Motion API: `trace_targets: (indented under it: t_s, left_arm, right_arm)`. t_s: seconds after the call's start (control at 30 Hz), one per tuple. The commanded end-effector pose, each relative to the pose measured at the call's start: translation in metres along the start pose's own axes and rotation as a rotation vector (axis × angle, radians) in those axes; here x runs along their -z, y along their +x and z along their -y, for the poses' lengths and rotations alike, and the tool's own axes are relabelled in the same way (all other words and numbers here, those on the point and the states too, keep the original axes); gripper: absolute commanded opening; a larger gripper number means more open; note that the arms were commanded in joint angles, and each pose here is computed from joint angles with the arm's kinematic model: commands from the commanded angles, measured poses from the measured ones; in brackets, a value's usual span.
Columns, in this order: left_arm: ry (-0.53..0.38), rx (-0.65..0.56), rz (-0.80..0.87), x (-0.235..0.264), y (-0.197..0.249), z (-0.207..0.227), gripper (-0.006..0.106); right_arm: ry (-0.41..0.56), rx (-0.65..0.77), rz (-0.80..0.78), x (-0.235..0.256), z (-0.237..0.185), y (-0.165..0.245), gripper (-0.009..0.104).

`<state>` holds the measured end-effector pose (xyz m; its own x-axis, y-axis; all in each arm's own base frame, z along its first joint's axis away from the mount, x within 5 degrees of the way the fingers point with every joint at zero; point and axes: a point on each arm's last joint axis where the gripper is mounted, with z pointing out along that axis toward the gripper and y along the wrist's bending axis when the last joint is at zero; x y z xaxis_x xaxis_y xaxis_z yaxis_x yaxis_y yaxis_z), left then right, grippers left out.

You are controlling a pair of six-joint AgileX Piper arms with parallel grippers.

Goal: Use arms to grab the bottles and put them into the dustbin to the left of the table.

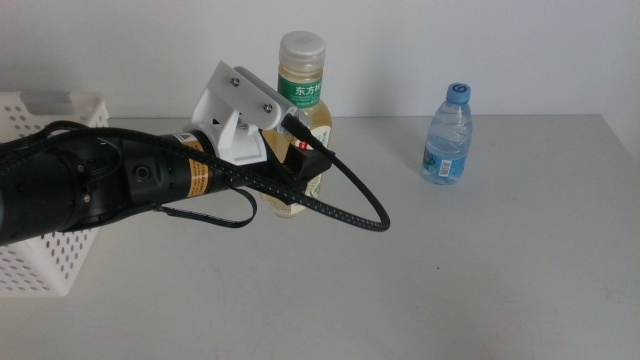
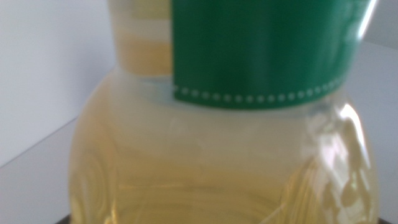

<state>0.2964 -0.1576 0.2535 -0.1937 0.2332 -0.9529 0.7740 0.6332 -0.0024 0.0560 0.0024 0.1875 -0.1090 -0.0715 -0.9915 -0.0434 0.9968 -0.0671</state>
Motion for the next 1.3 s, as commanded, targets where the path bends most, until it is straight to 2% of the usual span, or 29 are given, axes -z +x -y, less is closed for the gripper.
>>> trace_targets:
  t_s: [0.0,0.07,0.1,0.2,0.23,0.3,0.4,0.5,0.63,0.73,0.87,1.07,1.17,1.27]
  left_arm:
    - [-0.034,0.034,0.148,0.018,-0.039,0.001,0.01]
    - [-0.104,0.069,0.145,0.023,-0.042,-0.003,0.01]
    - [-0.153,0.126,0.158,0.026,-0.044,-0.008,0.01]
    - [-0.354,0.274,0.16,0.036,-0.045,-0.023,0.01]
    - [-0.393,0.271,0.145,0.039,-0.045,-0.025,0.01]
    - [-0.451,0.188,0.075,0.045,-0.046,-0.025,0.01]
    - [-0.498,0.116,-0.057,0.055,-0.049,-0.027,0.01]
    - [-0.523,0.124,-0.161,0.064,-0.061,-0.033,0.01]
    - [-0.547,0.067,-0.292,0.075,-0.086,-0.04,0.01]
    - [-0.599,0.062,-0.378,0.091,-0.107,-0.057,0.01]
    - [-0.702,0.135,-0.422,0.12,-0.124,-0.093,0.01]
    - [-0.844,0.204,-0.553,0.167,-0.125,-0.141,0.009]
    - [-0.869,0.273,-0.591,0.179,-0.12,-0.161,0.006]
    - [-0.847,0.347,-0.638,0.179,-0.102,-0.183,0.001]
  right_arm:
    - [0.014,0.007,0.102,0.003,0.001,-0.011,0.094]
    - [0.014,0.007,0.102,0.003,0.001,-0.011,0.094]
    - [0.014,0.007,0.102,0.003,0.001,-0.011,0.094]
    - [0.014,0.007,0.102,0.003,0.001,-0.011,0.094]
    - [0.014,0.007,0.102,0.003,0.001,-0.011,0.094]
    - [0.014,0.007,0.102,0.003,0.001,-0.011,0.094]
    - [0.014,0.007,0.102,0.003,0.001,-0.011,0.094]
    - [0.014,0.007,0.102,0.003,0.001,-0.011,0.094]
    - [0.014,0.007,0.102,0.003,0.001,-0.011,0.094]
    - [0.014,0.007,0.102,0.003,0.001,-0.011,0.094]
    - [0.014,0.007,0.102,0.003,0.001,-0.011,0.094]
    - [0.014,0.007,0.102,0.003,0.001,-0.011,0.094]
    - [0.014,0.007,0.102,0.003,0.001,-0.011,0.094]
    - [0.014,0.007,0.102,0.003,0.001,-0.011,0.094]
